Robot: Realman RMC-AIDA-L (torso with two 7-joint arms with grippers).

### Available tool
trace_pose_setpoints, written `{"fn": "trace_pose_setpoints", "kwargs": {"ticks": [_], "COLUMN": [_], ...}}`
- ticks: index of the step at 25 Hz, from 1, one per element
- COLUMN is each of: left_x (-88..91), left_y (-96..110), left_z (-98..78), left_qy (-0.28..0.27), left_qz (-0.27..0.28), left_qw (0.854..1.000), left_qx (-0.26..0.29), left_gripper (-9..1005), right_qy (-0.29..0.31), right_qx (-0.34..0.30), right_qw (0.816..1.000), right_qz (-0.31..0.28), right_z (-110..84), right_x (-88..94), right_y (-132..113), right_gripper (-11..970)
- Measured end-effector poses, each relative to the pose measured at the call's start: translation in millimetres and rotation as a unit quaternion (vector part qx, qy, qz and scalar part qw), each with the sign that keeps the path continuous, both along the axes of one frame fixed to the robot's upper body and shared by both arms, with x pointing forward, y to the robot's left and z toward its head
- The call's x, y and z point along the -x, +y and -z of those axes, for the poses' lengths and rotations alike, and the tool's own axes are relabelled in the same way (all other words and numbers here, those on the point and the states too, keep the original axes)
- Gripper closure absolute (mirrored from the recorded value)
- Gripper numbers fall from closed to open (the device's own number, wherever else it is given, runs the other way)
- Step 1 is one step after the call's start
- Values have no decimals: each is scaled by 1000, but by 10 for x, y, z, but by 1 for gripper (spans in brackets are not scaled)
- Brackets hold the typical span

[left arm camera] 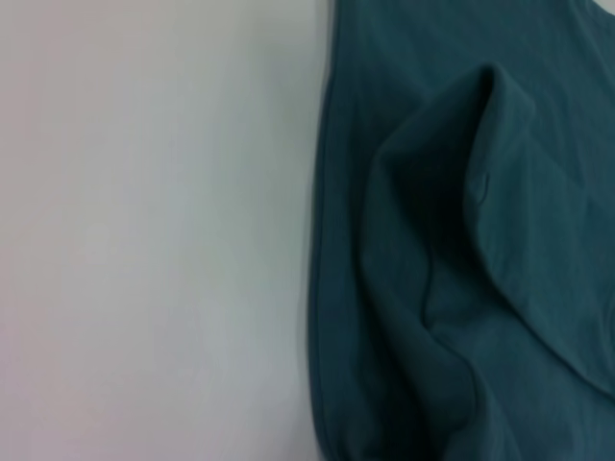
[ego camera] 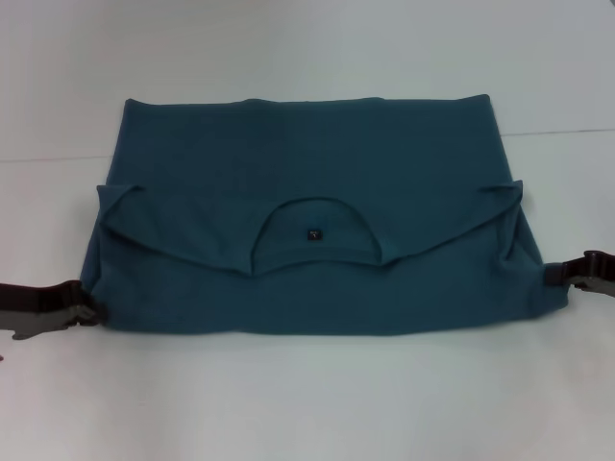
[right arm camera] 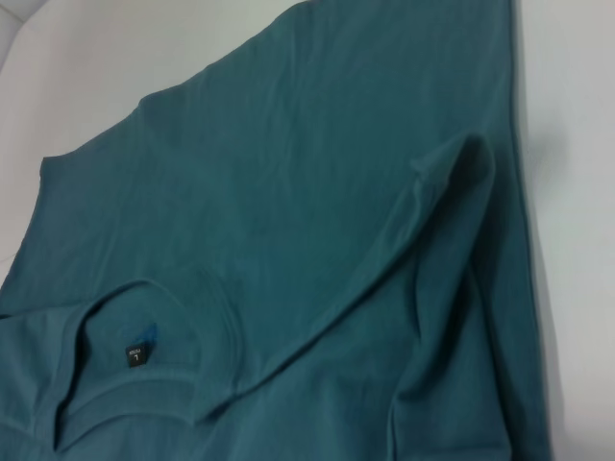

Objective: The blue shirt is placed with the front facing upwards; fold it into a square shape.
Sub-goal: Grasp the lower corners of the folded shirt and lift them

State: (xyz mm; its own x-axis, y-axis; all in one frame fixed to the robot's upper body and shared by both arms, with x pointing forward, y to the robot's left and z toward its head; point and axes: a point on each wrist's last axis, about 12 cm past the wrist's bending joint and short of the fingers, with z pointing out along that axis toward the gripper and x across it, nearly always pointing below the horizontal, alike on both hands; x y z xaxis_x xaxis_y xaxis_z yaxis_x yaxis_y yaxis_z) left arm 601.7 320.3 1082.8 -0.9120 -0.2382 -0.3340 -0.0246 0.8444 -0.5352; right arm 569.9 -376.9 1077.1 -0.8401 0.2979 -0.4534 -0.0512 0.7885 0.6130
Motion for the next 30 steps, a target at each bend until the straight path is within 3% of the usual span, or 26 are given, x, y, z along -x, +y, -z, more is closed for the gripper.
{"fn": "trace_pose_setpoints", "kwargs": {"ticks": [16, 30], "left_x": [2, 106], "left_y": [-6, 29], "left_z": [-17, 35], "left_qy": [-23, -25], "left_qz": [6, 18], "left_qw": [1000, 999], "left_qx": [6, 16], "left_gripper": [919, 920], "right_qy": [-1, -6], "right_qx": [1, 0], "right_qw": [1000, 1000], "right_qz": [-1, -26], "right_z": [-10, -33], "right_x": [3, 61], "right_y": [-10, -14], "right_gripper": [903, 904]}}
